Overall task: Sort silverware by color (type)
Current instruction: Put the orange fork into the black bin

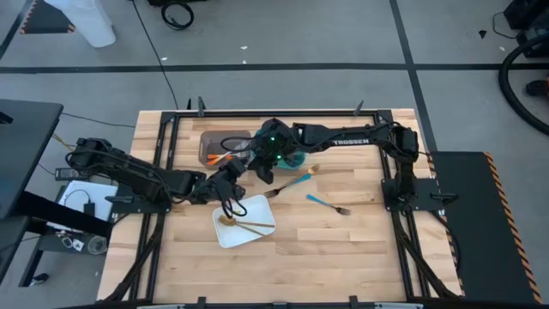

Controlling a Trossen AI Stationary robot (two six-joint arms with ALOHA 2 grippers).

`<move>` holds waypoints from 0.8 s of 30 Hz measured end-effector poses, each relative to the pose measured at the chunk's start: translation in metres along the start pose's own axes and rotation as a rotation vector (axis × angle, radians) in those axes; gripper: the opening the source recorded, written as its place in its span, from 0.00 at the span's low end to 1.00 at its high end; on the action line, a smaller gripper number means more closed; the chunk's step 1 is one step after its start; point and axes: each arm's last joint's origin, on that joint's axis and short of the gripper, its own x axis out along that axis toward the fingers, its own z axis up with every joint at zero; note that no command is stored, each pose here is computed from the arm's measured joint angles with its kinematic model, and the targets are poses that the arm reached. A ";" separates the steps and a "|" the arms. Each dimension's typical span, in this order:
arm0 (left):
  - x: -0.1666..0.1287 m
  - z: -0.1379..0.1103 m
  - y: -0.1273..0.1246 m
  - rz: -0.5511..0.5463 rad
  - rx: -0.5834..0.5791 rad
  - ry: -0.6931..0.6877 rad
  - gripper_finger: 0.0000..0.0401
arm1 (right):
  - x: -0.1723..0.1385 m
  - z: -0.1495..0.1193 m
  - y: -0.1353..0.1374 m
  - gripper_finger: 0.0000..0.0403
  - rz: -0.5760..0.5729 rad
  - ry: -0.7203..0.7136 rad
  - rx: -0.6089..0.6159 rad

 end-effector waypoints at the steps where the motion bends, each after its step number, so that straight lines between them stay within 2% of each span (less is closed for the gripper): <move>1: 0.000 0.000 0.000 -0.001 -0.007 0.001 0.02 | 0.000 0.000 0.000 0.06 -0.013 -0.004 0.000; 8: 0.000 -0.001 -0.002 -0.015 -0.090 0.005 0.02 | 0.000 0.001 -0.001 0.18 -0.034 -0.010 -0.009; 14: 0.001 -0.005 -0.014 -0.093 -0.151 0.036 0.02 | -0.004 0.003 -0.014 0.26 -0.065 -0.021 0.001; 24: 0.014 -0.021 -0.033 -0.169 -0.313 0.144 0.02 | -0.016 0.009 -0.044 0.32 -0.066 -0.054 0.022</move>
